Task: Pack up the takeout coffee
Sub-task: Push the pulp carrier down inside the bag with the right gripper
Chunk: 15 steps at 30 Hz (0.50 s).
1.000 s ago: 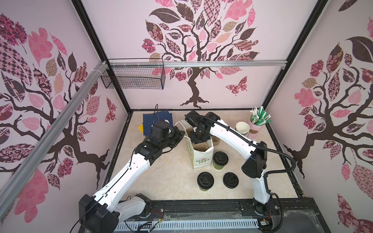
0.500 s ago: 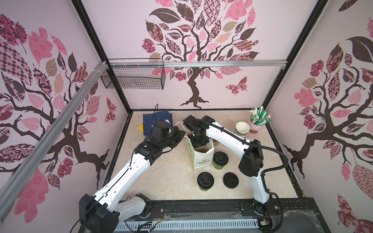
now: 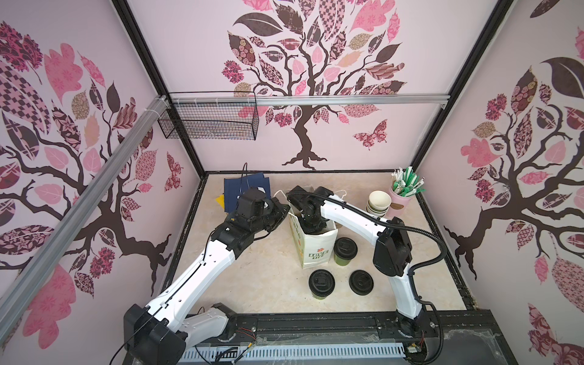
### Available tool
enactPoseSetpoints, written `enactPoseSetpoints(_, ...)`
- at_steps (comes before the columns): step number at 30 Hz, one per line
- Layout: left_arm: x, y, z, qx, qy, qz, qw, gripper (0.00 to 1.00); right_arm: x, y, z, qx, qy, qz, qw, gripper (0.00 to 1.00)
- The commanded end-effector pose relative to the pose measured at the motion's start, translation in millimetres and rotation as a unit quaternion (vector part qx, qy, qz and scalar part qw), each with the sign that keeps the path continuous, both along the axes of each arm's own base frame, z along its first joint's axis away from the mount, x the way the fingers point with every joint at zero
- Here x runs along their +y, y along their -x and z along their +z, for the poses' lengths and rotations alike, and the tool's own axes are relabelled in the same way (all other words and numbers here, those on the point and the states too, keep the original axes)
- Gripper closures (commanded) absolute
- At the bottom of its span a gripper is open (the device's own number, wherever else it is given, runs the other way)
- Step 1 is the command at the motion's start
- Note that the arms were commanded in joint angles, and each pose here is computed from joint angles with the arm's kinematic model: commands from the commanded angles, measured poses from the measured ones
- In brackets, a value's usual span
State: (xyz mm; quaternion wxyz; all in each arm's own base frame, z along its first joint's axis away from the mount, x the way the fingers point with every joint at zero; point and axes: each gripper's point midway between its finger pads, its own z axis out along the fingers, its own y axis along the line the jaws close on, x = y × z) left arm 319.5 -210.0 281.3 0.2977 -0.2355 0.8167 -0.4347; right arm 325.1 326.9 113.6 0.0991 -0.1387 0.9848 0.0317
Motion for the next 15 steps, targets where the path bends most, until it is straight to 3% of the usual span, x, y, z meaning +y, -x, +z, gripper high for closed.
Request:
enactPoseSetpoints(1,5,3,-4,-0.005,-0.009,0.004,1.0,1.0,3,1,-25,0.019,0.01,-0.002,1.0,0.69)
enactPoseSetpoints(15,8,4,-9,0.003,-0.012,0.009,1.0,1.0,1,8,-52,0.039,0.012,0.0,0.999,0.63)
